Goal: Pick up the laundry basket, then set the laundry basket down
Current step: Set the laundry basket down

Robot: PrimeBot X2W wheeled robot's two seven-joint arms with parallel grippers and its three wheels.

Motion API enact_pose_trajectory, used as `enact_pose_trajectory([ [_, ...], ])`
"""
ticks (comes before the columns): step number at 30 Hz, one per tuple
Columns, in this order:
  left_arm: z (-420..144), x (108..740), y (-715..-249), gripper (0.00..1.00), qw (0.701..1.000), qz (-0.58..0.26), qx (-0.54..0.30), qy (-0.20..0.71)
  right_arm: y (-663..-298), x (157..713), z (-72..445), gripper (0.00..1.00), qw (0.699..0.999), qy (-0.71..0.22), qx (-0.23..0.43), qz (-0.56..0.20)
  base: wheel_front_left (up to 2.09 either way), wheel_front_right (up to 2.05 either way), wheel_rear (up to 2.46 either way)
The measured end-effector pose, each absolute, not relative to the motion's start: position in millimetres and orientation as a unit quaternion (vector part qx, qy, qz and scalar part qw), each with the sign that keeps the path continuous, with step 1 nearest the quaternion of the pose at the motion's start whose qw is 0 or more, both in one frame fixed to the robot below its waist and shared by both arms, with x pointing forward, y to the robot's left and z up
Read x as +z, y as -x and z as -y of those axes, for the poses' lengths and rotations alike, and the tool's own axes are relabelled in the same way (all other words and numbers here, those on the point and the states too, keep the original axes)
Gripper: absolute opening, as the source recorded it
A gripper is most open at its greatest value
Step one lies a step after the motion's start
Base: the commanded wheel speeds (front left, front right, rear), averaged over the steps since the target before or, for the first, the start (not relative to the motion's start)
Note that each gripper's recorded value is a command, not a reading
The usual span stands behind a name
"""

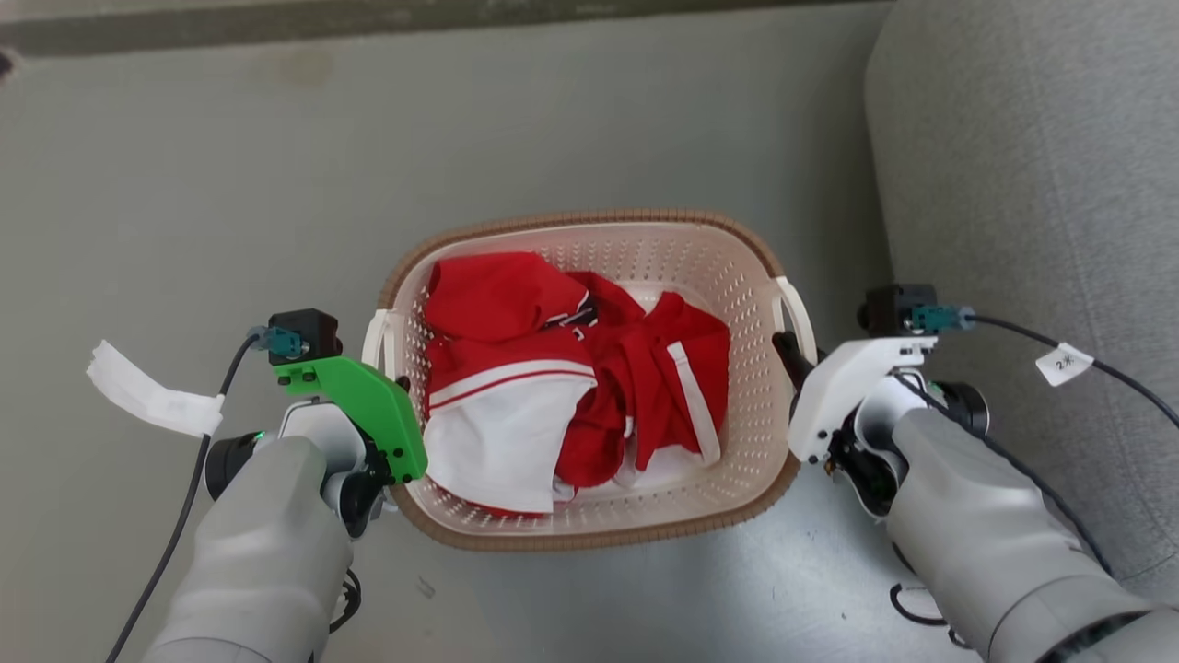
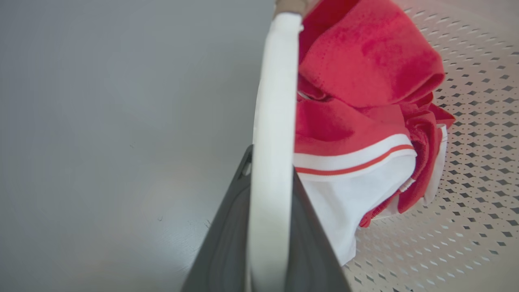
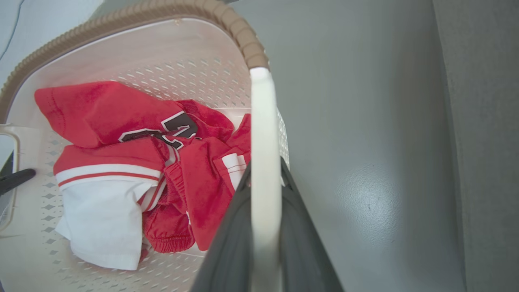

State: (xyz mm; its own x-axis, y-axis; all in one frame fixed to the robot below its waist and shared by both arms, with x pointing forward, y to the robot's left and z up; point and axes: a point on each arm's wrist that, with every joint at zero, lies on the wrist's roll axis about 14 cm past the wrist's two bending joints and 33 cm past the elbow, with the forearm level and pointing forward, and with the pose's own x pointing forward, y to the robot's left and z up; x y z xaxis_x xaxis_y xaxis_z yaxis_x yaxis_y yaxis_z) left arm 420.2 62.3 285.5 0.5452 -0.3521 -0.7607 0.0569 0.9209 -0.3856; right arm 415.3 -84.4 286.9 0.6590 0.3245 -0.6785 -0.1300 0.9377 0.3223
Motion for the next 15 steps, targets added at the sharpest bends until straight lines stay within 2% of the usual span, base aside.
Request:
enact_pose_trajectory([
  [15, -65, 249, -441, 0.00, 0.864, -0.466, -0.104, 0.162, -444, 255, 80, 0.00, 0.901, -0.114, 0.133, -0.397, 0.00, 0.00, 0.00],
])
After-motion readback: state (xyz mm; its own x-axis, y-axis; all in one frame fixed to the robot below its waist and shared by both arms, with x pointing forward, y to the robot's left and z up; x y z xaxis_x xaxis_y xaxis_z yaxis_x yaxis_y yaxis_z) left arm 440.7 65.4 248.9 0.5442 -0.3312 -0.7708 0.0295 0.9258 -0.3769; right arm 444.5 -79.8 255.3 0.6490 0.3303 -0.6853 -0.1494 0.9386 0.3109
